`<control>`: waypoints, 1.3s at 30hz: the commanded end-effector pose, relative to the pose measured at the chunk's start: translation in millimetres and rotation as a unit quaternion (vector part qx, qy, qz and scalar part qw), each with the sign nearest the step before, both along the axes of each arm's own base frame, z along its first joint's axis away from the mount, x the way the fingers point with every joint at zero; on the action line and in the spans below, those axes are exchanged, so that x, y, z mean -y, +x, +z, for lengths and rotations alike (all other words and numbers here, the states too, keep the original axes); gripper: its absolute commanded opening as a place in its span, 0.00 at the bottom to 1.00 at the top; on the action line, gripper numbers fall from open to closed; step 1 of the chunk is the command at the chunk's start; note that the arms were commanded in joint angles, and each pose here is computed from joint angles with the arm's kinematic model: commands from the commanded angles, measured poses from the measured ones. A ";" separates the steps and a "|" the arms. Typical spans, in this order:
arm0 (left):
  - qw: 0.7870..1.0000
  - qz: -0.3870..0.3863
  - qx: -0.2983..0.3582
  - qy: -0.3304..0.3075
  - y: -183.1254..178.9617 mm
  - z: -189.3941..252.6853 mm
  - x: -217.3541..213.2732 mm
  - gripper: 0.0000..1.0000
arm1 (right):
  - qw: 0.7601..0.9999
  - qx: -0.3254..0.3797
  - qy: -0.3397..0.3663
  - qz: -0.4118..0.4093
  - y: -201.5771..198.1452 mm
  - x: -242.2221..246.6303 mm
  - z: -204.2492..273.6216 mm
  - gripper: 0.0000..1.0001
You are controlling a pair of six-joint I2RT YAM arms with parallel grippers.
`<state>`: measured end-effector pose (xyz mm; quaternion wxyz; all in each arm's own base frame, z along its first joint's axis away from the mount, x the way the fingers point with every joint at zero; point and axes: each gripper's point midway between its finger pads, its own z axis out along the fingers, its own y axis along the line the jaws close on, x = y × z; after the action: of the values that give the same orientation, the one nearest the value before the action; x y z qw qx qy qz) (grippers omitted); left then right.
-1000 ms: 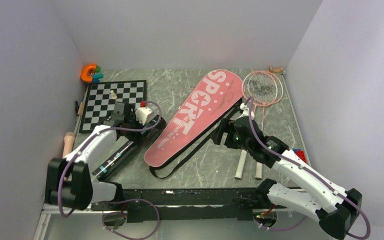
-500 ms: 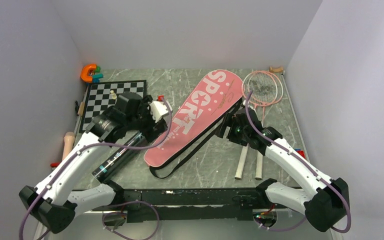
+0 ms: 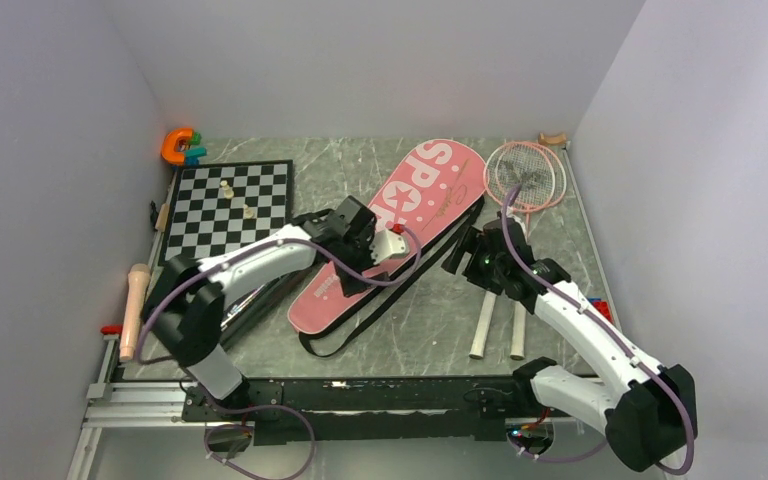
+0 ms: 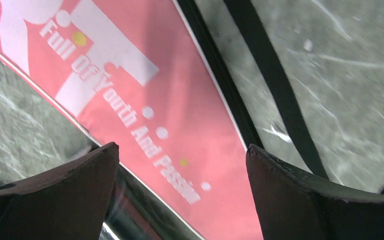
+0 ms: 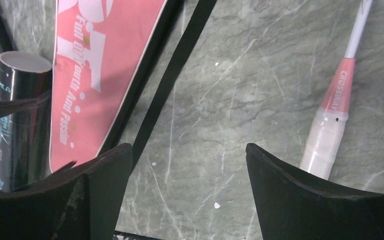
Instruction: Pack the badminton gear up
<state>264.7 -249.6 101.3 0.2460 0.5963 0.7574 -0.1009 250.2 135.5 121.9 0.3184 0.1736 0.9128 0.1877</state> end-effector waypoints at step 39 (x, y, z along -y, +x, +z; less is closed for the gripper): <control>0.998 0.054 -0.022 -0.001 24.3 -79.1 52.0 0.40 | 0.999 0.007 0.045 0.002 33.8 3.6 -14.3 0.73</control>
<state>286.8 -301.5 27.2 0.2356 0.5576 0.7895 -0.1011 277.5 131.5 100.3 0.2982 0.1907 0.9091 0.2197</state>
